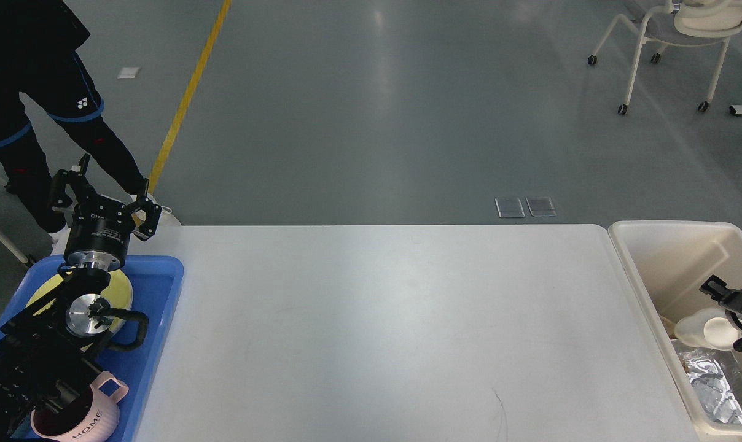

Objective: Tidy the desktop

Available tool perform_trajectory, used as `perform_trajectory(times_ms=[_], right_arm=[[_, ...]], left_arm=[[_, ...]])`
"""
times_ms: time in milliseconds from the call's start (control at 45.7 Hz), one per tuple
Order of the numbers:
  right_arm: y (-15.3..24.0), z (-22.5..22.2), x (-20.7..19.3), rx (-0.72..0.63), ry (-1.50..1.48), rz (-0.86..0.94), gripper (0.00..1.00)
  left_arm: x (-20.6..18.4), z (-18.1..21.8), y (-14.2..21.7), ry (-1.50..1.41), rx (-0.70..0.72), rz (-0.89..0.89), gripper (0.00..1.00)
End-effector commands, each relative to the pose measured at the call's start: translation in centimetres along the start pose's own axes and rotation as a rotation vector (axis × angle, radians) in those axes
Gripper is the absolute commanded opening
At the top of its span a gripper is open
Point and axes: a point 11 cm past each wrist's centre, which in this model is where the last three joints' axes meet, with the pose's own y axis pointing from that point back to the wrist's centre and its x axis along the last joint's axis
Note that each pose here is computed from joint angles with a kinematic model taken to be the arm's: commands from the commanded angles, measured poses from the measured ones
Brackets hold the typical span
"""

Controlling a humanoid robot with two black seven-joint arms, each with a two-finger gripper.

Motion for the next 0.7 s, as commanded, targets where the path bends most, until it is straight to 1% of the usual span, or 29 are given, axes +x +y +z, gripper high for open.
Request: perform_trajectory(times_ms=[0,262,328,459,569,612,678], right_arm=[[0.0,0.0,0.0,0.0,0.001,0.0,1.0],[0.2,-0.5,0.6,0.011,-0.007,0.01,1.0],[0.6,-1.5,1.3,0.035,-0.026,0.02,1.0],[3.4,-6.6,5.9,0.172,-0.181,0.056,1.0],[5.9,-8.9,10.0,0.286,-0.367,0.063,1.0],[7.1,-10.8,11.1,0.352,-0.444,0.05,1.0],[8.7,-13.5,11.6,0.451,-0.572,0.006,1.0]], left_arm=[[0.0,0.0,0.0,0.0,0.0,0.0,0.97],[0.0,0.0,0.0,0.0,0.0,0.0,0.97],[0.0,0.0,0.0,-0.001,0.0,0.001,0.97],[0.0,0.0,0.0,-0.001,0.0,0.001,0.97],[0.1,0.0,0.0,-0.001,0.0,0.002,0.97],[0.0,0.0,0.0,-0.001,0.0,0.001,0.97],[0.0,0.0,0.0,-0.001,0.0,0.001,0.97]])
